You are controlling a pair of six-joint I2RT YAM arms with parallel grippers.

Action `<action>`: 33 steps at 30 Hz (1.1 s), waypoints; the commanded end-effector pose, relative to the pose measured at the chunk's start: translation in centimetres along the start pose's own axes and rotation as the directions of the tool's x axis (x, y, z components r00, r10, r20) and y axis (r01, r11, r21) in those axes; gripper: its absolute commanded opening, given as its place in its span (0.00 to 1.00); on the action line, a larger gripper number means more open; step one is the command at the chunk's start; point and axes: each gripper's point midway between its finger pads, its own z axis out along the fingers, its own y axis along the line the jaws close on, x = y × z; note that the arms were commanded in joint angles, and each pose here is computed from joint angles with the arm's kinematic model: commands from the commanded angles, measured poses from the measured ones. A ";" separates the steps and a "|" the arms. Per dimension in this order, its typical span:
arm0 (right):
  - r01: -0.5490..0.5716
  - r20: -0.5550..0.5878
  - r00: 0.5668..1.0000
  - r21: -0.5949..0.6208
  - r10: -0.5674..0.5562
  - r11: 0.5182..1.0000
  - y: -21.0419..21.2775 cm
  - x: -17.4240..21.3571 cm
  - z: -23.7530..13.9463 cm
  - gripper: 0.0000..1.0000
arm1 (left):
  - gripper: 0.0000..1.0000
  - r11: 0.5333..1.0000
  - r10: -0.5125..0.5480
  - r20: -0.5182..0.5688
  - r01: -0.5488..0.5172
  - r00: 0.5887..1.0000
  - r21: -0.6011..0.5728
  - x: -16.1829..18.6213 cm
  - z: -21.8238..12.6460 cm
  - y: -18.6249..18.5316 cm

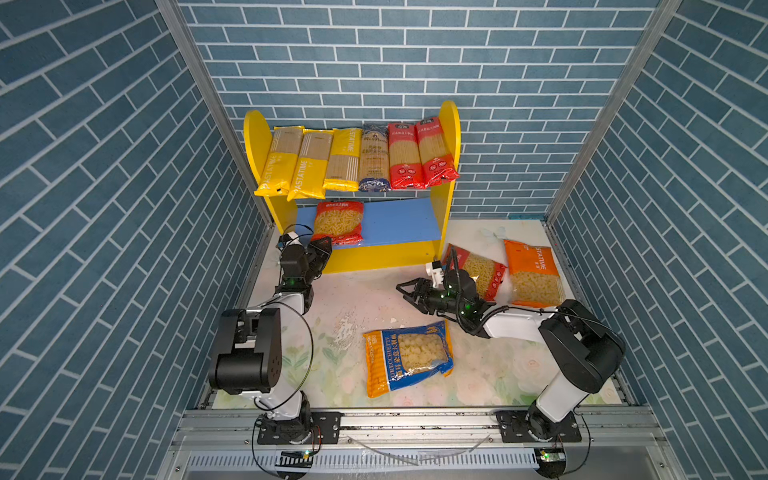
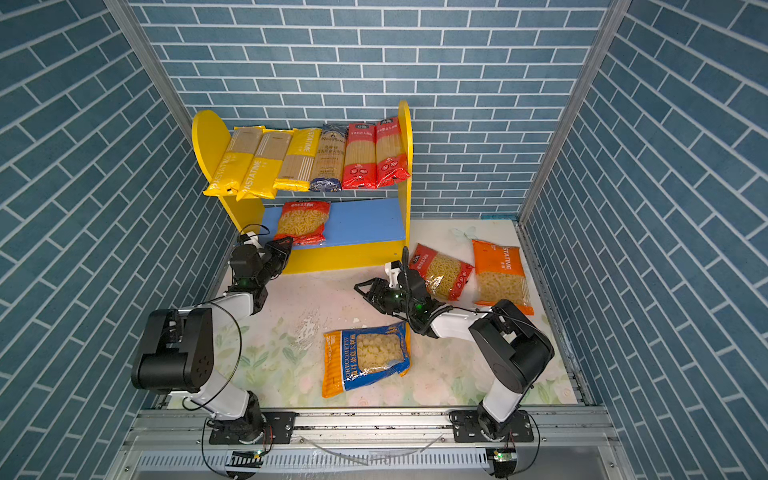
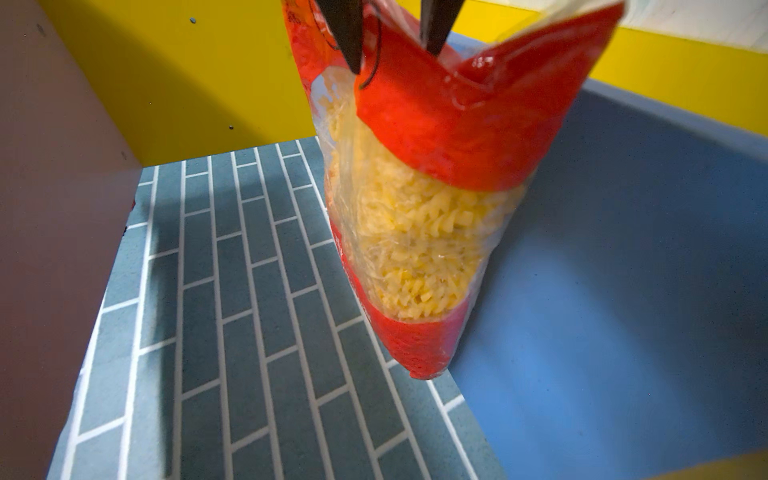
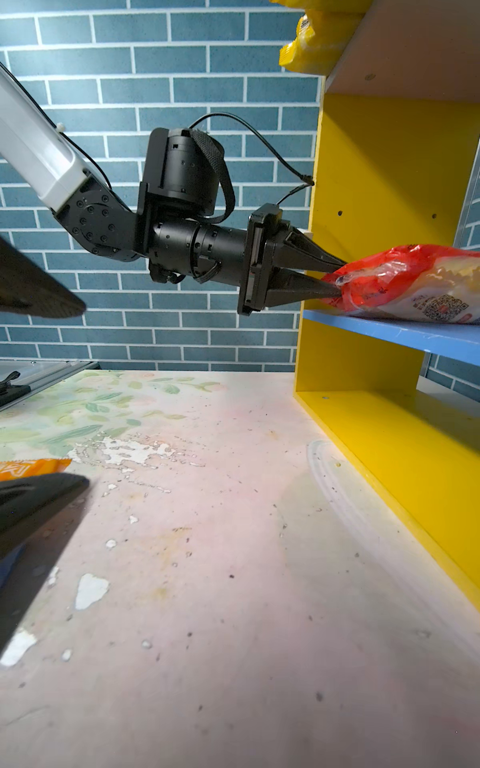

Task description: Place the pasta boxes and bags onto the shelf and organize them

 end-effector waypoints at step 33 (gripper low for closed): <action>0.086 0.052 0.995 0.021 -0.087 0.996 1.5 0.5 -3.4 0.59 | 0.00 0.970 0.238 0.485 -0.178 0.842 -0.167 -5.0 -2.2 -0.8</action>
